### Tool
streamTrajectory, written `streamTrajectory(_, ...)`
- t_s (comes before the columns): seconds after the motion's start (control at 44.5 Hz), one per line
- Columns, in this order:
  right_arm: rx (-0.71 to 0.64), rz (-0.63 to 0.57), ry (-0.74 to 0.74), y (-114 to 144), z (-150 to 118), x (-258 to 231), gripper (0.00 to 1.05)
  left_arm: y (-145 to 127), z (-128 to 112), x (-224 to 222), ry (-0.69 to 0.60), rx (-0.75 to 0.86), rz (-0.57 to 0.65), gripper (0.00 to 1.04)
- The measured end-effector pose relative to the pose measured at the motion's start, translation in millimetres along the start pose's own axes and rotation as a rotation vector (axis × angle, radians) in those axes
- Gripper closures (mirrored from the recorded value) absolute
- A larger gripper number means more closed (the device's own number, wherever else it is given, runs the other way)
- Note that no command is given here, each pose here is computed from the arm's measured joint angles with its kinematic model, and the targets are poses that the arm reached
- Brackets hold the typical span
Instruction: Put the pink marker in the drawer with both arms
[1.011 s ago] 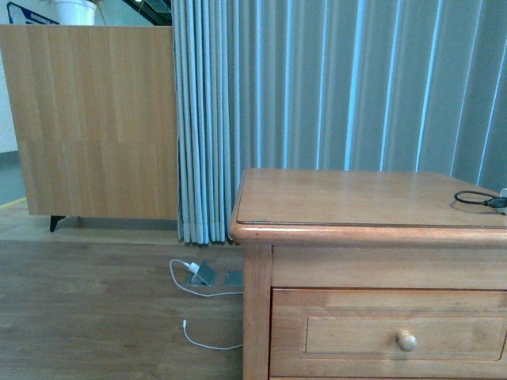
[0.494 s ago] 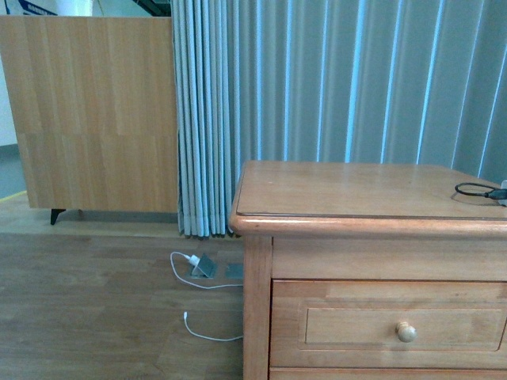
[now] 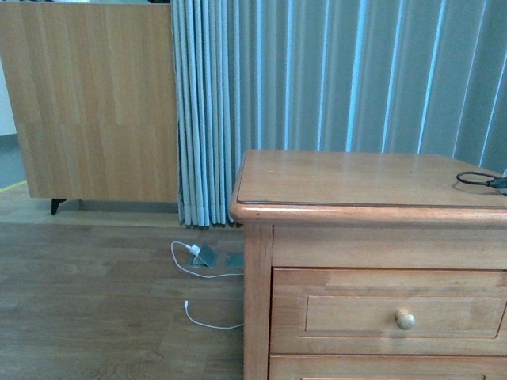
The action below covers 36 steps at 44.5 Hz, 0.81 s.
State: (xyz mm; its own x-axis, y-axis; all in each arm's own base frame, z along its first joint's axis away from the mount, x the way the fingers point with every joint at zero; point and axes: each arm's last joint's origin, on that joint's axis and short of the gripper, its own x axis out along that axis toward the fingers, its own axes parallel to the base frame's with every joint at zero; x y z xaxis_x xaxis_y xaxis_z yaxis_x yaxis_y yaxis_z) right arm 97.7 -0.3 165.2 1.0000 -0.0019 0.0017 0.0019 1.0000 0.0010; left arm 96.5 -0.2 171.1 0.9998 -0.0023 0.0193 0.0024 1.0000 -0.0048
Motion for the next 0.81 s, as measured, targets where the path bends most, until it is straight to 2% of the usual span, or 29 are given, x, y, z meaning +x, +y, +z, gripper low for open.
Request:
streamTrajectory(0.202, -0.001, 0.0, -0.001, 0.0, 0.1, -0.1, 1.02, 0.0, 0.0, 0.0, 0.0, 0.0, 0.0, 0.06)
streamTrajectory(0.314, -0.001, 0.0, -0.001, 0.0, 0.1, -0.1, 0.77, 0.0, 0.0, 0.0, 0.0, 0.0, 0.0, 0.06)
streamTrajectory(0.494, -0.001, 0.0, -0.001, 0.0, 0.1, -0.1, 0.47, 0.0, 0.0, 0.0, 0.0, 0.0, 0.0, 0.06)
streamTrajectory(0.606, -0.001, 0.0, -0.001, 0.0, 0.1, -0.1, 0.22, 0.0, 0.0, 0.0, 0.0, 0.0, 0.0, 0.06)
streamTrajectory(0.696, 0.0, 0.0, -0.001, 0.0, 0.1, -0.1, 0.08, 0.0, 0.0, 0.0, 0.0, 0.0, 0.0, 0.06)
streamTrajectory(0.809, 0.0, 0.0, -0.001, 0.0, 0.1, -0.1, 0.09, 0.0, 0.0, 0.0, 0.0, 0.0, 0.0, 0.06)
